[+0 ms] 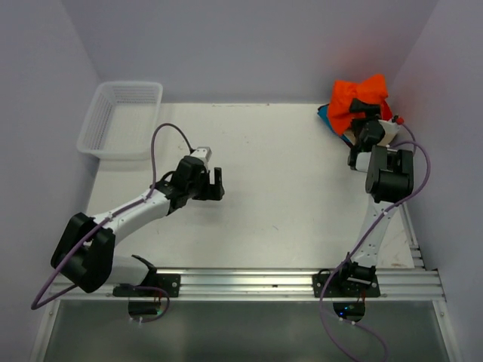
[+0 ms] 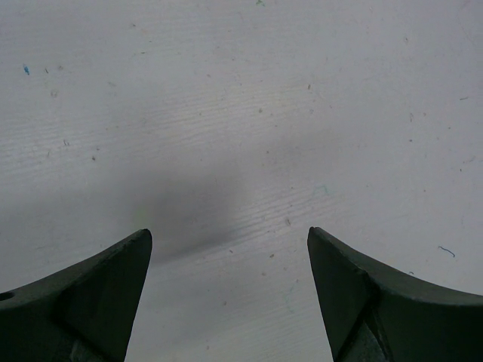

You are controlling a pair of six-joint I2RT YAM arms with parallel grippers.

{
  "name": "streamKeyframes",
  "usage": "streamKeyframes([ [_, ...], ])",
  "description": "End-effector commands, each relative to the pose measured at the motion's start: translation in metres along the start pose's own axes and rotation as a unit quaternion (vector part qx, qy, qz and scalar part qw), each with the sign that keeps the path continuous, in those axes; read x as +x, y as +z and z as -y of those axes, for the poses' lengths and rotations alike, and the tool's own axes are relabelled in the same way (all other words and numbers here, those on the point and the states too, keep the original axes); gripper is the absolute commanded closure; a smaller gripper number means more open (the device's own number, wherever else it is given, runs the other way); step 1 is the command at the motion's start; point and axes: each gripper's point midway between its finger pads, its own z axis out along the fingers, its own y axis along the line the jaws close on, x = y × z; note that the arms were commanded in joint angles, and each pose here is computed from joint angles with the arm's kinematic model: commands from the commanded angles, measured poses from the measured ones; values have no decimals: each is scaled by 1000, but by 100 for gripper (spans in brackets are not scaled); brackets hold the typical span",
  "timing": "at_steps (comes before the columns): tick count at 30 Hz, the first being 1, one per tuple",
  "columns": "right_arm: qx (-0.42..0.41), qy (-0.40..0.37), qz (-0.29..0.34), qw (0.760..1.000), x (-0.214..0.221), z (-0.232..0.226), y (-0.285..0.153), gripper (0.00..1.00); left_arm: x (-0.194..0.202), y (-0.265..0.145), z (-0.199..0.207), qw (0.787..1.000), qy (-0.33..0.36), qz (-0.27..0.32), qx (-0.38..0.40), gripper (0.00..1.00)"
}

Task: Fold and stack the t-shirts
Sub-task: Neatly place the folded tshirt to the corner

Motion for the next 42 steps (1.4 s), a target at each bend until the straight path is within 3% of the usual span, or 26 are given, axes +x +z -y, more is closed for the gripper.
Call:
streamKeyframes([
  [1, 15, -16, 31, 999, -30, -25, -14, 1, -29, -9, 19, 999, -15, 37, 32, 12],
  [4, 52, -25, 35, 998, -39, -19, -45, 1, -33, -16, 20, 998, -18, 45, 38, 11],
  [6, 47, -32, 47, 997, -57, -44, -63, 1, -33, -19, 22, 998, -18, 47, 41, 11],
  [8, 112, -45, 35, 992, -55, -21, -89, 1, -38, -26, 23, 997, -18, 55, 45, 11],
  [9, 108, -45, 48, 992, -72, -45, -103, 1, -37, -28, 23, 997, -18, 55, 45, 11],
  [10, 188, -64, 16, 980, -61, -13, -124, 1, -41, -34, 25, 997, -19, 63, 49, 10],
  [13, 227, -87, -13, 970, -66, -20, -161, 1, -47, -45, 27, 995, -18, 77, 55, 10],
  [16, 178, -128, -87, 972, -49, -45, -185, 1, -55, -57, 30, 993, -20, 95, 64, 10],
  [19, 121, -196, -174, 958, -20, -70, -214, 1, -62, -70, 32, 989, -19, 125, 77, 9],
  [21, 60, -267, -249, 929, 13, -92, -233, 1, -61, -73, 31, 987, -16, 136, 80, 9],
  [23, 16, -333, -349, 876, 53, -108, -264, 1, -60, -78, 30, 985, -12, 148, 84, 6],
  [26, -2, -370, -413, 832, 80, -111, -296, 1, -55, -77, 24, 986, -11, 146, 77, 0],
  [36, -67, -386, -513, 764, 136, -113, -353, 1, -49, -81, 25, 981, -30, 165, 92, 0],
  [42, -94, -387, -530, 749, 153, -120, -362, 1, -52, -85, 21, 979, -35, 180, 86, 0],
])
